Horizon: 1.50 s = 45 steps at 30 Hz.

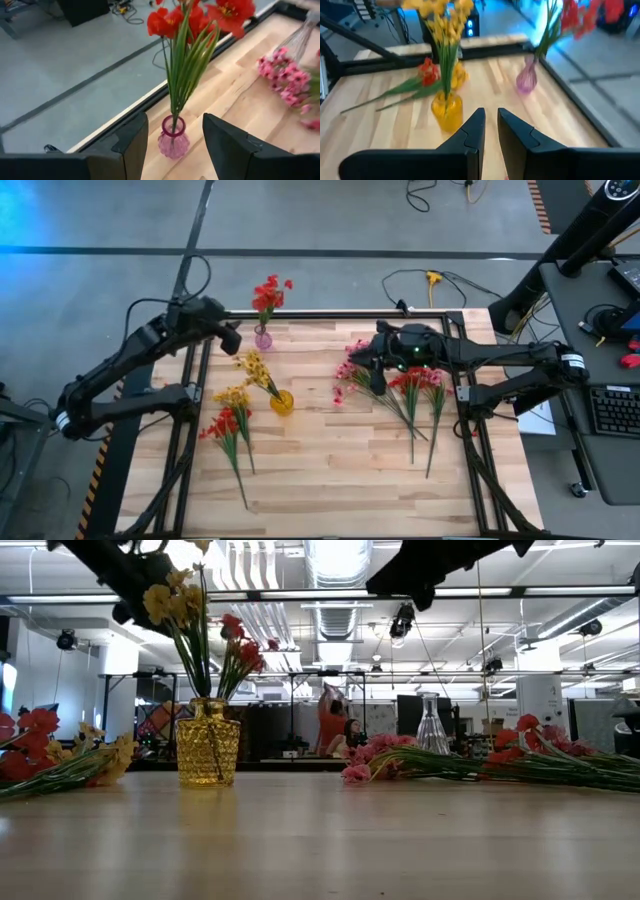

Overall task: Sort flowers into vase by color
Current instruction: Put the left pink flower into the transparent flower vase

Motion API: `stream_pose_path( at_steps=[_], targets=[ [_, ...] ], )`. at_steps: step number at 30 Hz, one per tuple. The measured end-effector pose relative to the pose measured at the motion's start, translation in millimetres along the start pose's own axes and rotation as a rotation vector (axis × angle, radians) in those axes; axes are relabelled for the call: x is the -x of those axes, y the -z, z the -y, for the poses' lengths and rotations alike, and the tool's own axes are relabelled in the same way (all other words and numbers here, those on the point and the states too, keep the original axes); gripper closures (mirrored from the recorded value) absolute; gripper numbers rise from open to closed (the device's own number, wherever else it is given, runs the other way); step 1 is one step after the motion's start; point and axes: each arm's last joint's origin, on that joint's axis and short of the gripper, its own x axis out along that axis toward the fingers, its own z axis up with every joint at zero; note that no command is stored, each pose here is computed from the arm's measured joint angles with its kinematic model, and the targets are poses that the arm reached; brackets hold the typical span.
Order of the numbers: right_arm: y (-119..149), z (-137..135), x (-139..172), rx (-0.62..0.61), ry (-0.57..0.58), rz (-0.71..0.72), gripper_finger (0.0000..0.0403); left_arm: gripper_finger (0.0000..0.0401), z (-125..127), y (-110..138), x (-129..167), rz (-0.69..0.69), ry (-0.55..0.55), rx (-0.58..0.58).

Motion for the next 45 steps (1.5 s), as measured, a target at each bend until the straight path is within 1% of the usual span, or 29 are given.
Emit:
stream_pose_path(
  at_steps=[4, 8, 11, 16, 19, 23, 29, 33, 37, 40, 45],
  targets=[
    [5.5, 0.2, 0.1, -0.069, 0.004, -0.057, 0.036, 0.0229, 1.5, 0.6, 16.2, 0.059, 0.082, 0.072],
    [9.7, 0.2, -0.2, -0.131, 0.009, -0.098, 0.036, 0.0229, 6.1, 6.4, 28.6, 0.099, 0.166, 0.102],
    [11.5, 0.3, -0.7, -0.135, 0.012, -0.115, 0.0355, 0.0229, 12.0, 14.6, 32.3, 0.137, 0.227, 0.128],
    [20.6, 3.0, -5.0, -0.148, 0.102, -0.187, 0.0326, 0.0229, 25.4, 31.8, 33.7, 0.234, 0.367, 0.139],
    [27.7, 4.6, -7.0, -0.142, 0.151, -0.248, 0.0301, 0.0229, 31.6, 41.1, 34.3, 0.24, 0.423, 0.121],
    [41.2, 5.2, -11.9, -0.183, 0.177, -0.363, 0.0269, 0.0229, 35.9, 51.2, 35.0, 0.234, 0.454, 0.104],
    [68.5, 0.6, -33.4, -0.086, 0.164, -0.557, 0.0241, 0.0229, 40.2, 53.4, 40.3, 0.283, 0.523, 0.095],
    [88.2, -6.5, -50.4, -0.04, 0.142, -0.662, 0.023, 0.0229, 41.7, 56.6, 39.2, 0.275, 0.535, 0.087],
    [104.7, -9.8, -60.3, -0.019, 0.137, -0.758, 0.0218, 0.0229, 43.4, 62.5, 34.9, 0.255, 0.537, 0.067],
    [113.5, -8.7, -61.2, -0.053, 0.163, -0.828, 0.021, 0.0229, 44.1, 66.2, 32.0, 0.238, 0.534, 0.061],
    [121.8, -8.2, -55.5, -0.157, 0.231, -0.923, 0.0198, 0.0229, 44.7, 67.6, 30.3, 0.225, 0.531, 0.057]
  ],
)
